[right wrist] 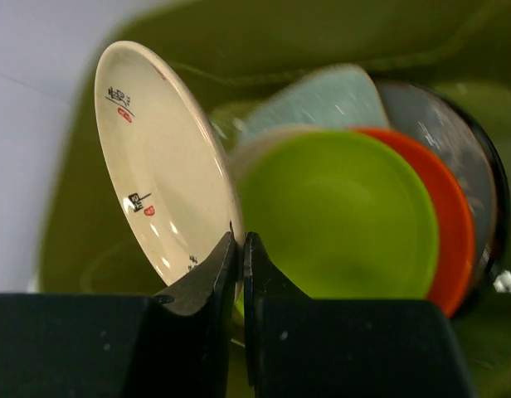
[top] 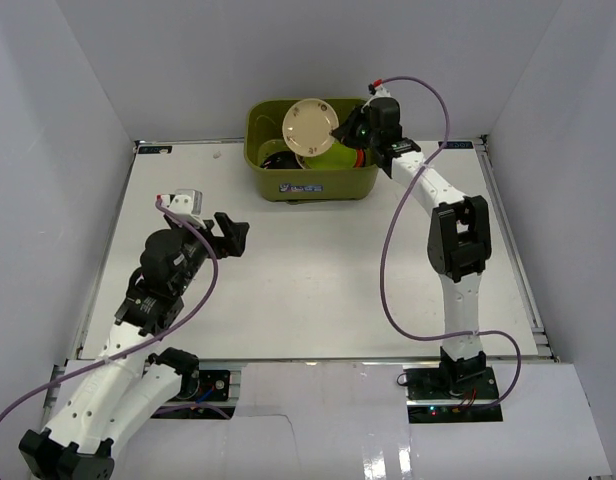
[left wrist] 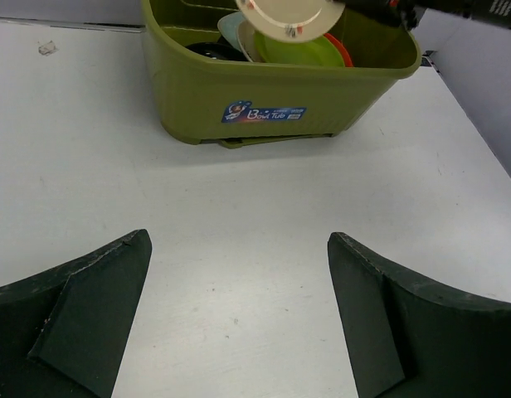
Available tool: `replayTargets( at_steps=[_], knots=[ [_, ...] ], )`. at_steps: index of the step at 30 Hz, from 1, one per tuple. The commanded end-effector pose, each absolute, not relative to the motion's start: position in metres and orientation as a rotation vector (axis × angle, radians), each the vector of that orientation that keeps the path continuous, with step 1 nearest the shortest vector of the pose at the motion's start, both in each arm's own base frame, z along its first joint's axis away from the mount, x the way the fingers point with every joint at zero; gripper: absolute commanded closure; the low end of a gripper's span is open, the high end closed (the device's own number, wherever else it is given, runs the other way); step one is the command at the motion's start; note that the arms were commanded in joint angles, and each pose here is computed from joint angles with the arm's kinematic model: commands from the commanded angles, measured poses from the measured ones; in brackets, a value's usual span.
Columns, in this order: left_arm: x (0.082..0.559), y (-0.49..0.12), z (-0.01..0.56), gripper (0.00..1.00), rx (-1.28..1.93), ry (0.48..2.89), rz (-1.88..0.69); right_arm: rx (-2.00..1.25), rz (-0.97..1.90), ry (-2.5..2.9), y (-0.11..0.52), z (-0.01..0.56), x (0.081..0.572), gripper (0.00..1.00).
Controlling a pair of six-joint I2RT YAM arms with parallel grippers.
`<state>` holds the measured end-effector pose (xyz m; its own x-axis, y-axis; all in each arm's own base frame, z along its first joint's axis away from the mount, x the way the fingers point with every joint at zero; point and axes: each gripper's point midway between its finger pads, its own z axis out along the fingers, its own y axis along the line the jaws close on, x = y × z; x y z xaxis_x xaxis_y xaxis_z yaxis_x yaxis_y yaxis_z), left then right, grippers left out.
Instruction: Place the plates into the plastic bin on the countertop
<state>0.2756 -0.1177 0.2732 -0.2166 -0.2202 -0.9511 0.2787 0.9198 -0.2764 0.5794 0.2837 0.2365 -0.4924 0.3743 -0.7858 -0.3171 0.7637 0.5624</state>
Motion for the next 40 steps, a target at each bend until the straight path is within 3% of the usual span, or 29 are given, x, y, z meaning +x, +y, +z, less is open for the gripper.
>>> replayTargets(
  at_steps=[1, 3, 6, 7, 8, 9, 13, 14, 15, 16, 17, 21, 24, 25, 27, 28, 34, 38, 40],
  knots=[
    [0.277, -0.12, 0.277, 0.02, 0.06, 1.714, -0.456, 0.048, 0.716, 1.957, 0.269, 0.231, 0.584, 0.92],
    [0.279, -0.121, 0.276, 0.02, 0.063, 1.72, -0.456, 0.061, 0.694, 1.961, 0.263, 0.227, 0.587, 0.9],
    [0.282, -0.122, 0.271, 0.02, 0.061, 1.74, -0.45, 0.042, 0.684, 1.972, 0.259, 0.223, 0.585, 0.56],
    [0.284, -0.122, 0.267, 0.02, 0.059, 1.752, -0.447, 0.024, 0.693, 1.961, 0.259, 0.232, 0.58, 0.37],
    [0.284, -0.123, 0.267, 0.02, 0.058, 1.754, -0.45, 0.012, 0.693, 1.949, 0.258, 0.239, 0.577, 0.31],
    [0.285, -0.124, 0.266, 0.02, 0.058, 1.761, -0.453, 0.001, 0.691, 1.95, 0.258, 0.239, 0.573, 0.19],
    [0.287, -0.128, 0.263, 0.02, 0.062, 1.778, -0.469, -0.077, 0.685, 1.85, 0.244, 0.296, 0.536, 0.02],
    [0.288, -0.128, 0.263, 0.02, 0.062, 1.78, -0.469, -0.078, 0.675, 1.833, 0.239, 0.303, 0.525, 0.09],
    [0.289, -0.128, 0.262, 0.02, 0.058, 1.781, -0.463, -0.062, 0.636, 1.895, 0.229, 0.269, 0.51, 0.1],
    [0.289, -0.127, 0.264, 0.02, 0.051, 1.78, -0.464, -0.074, 0.636, 1.77, 0.219, 0.312, 0.49, 0.1],
    [0.288, -0.127, 0.266, 0.02, 0.047, 1.774, -0.467, -0.076, 0.629, 1.755, 0.213, 0.309, 0.476, 0.1],
    [0.286, -0.129, 0.269, 0.02, 0.051, 1.768, -0.49, -0.057, 0.617, 1.794, 0.176, 0.249, 0.379, 0.1],
    [0.281, -0.136, 0.268, 0.02, 0.05, 1.781, -0.545, -0.039, 0.597, 1.798, 0.154, 0.225, 0.329, 0.1],
    [0.279, -0.138, 0.268, 0.02, 0.043, 1.785, -0.56, -0.043, 0.573, 1.878, 0.146, 0.185, 0.309, 0.1],
    [0.271, -0.144, 0.261, 0.02, 0.042, 1.814, -0.615, -0.024, 0.548, 1.851, 0.129, 0.178, 0.28, 0.1],
    [0.268, -0.144, 0.258, 0.02, 0.032, 1.827, -0.625, -0.018, 0.532, 1.896, 0.123, 0.148, 0.265, 0.1],
    [0.246, -0.146, 0.225, 0.02, -0.041, 1.898, -0.717, 0.047, 0.597, 1.787, 0.113, 0.135, 0.236, 0.1],
    [0.246, -0.147, 0.222, 0.02, -0.067, 1.902, -0.742, 0.022, 0.634, 1.733, 0.121, 0.166, 0.244, 0.1],
    [0.256, -0.149, 0.248, 0.02, -0.05, 1.847, -0.732, -0.004, 0.624, 1.714, 0.123, 0.191, 0.249, 0.1]
  ],
)
